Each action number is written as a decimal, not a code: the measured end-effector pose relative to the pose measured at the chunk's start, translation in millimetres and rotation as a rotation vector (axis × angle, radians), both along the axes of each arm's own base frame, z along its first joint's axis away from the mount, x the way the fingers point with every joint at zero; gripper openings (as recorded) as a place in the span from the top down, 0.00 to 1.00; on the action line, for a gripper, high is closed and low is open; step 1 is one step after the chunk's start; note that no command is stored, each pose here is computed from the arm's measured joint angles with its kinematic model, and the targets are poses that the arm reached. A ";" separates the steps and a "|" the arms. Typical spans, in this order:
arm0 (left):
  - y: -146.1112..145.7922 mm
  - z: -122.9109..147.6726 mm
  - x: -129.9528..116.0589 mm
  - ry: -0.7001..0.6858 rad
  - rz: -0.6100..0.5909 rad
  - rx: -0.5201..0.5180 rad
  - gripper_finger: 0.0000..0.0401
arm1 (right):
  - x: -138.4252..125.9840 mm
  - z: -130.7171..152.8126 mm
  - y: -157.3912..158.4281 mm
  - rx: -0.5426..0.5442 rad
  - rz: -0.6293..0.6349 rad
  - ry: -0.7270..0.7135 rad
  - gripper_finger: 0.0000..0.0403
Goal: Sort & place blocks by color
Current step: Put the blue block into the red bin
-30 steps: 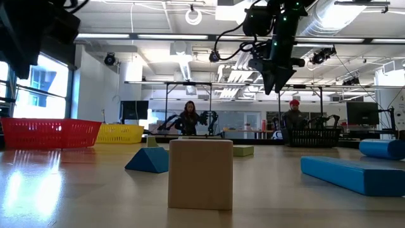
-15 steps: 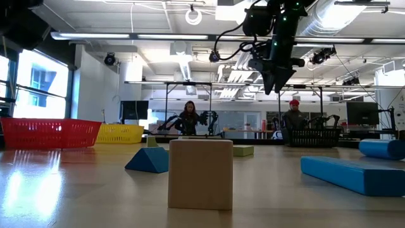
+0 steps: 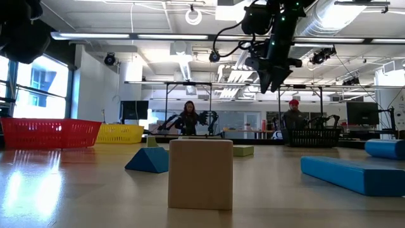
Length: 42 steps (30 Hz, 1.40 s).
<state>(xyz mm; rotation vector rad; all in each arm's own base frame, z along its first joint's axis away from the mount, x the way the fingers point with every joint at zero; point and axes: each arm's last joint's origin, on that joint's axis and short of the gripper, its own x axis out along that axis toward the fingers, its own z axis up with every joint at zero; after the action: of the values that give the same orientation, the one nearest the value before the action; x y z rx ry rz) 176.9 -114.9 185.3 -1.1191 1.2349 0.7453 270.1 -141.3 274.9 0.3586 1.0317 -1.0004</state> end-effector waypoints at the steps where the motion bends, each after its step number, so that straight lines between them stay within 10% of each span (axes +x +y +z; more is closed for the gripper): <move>1: -0.8 -1.8 1.1 0.004 0.001 0.002 0.58 | 0.3 0.2 -0.2 -0.002 0.000 -0.004 0.54; 42: -23.3 -45.8 10.3 0.127 -0.035 0.077 0.60 | 0.6 0.1 0.0 0.006 0.011 -0.005 0.54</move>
<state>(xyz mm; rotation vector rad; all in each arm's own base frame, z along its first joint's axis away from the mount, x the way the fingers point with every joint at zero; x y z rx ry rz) 187.2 -138.2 139.5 -0.9972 1.3178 0.8406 270.7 -141.2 275.0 0.3598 1.0312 -0.9861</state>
